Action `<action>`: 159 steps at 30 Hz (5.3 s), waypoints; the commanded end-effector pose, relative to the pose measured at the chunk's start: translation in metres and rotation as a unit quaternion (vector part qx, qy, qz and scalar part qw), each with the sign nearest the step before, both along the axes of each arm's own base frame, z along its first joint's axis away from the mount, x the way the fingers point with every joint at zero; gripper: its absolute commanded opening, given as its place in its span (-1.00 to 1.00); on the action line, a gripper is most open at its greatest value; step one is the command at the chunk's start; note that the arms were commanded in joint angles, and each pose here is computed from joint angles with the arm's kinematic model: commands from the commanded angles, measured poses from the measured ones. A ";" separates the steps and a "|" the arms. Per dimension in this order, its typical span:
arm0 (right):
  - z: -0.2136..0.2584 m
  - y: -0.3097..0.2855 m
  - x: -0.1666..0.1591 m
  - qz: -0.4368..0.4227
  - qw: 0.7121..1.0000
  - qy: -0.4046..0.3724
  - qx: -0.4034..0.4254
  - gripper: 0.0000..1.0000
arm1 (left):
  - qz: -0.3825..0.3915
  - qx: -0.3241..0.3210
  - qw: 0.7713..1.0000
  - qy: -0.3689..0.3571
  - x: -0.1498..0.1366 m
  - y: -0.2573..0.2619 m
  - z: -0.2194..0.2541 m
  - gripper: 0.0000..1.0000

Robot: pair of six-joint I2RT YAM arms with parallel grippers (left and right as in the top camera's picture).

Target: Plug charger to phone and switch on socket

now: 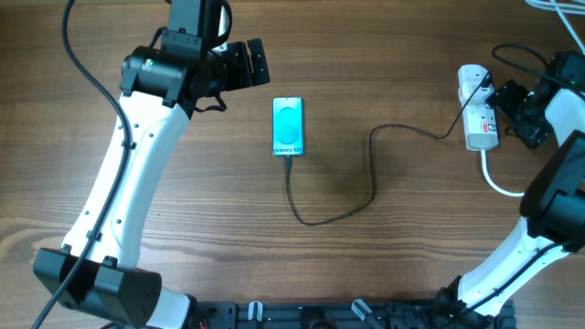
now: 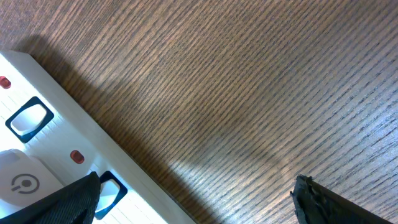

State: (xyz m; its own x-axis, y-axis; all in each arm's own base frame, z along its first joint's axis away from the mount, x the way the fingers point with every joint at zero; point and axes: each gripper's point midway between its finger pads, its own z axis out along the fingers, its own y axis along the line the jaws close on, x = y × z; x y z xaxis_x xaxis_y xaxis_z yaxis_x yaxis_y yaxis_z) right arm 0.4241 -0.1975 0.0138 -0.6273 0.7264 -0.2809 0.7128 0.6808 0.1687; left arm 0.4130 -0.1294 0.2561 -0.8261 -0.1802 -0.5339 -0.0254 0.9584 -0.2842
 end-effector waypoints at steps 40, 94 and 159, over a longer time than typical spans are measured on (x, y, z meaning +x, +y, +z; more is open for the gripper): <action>0.214 0.135 -0.121 0.055 0.988 -0.137 -0.041 1.00 | 0.009 0.004 1.000 0.004 0.002 0.003 -0.005 1.00; 0.187 0.210 -0.249 0.168 0.972 -0.160 0.025 1.00 | 0.009 0.004 1.000 0.004 0.002 0.003 -0.005 1.00; 0.279 0.253 -0.218 0.427 0.716 -0.510 -0.212 1.00 | 0.009 0.004 1.000 0.004 0.002 0.003 -0.005 1.00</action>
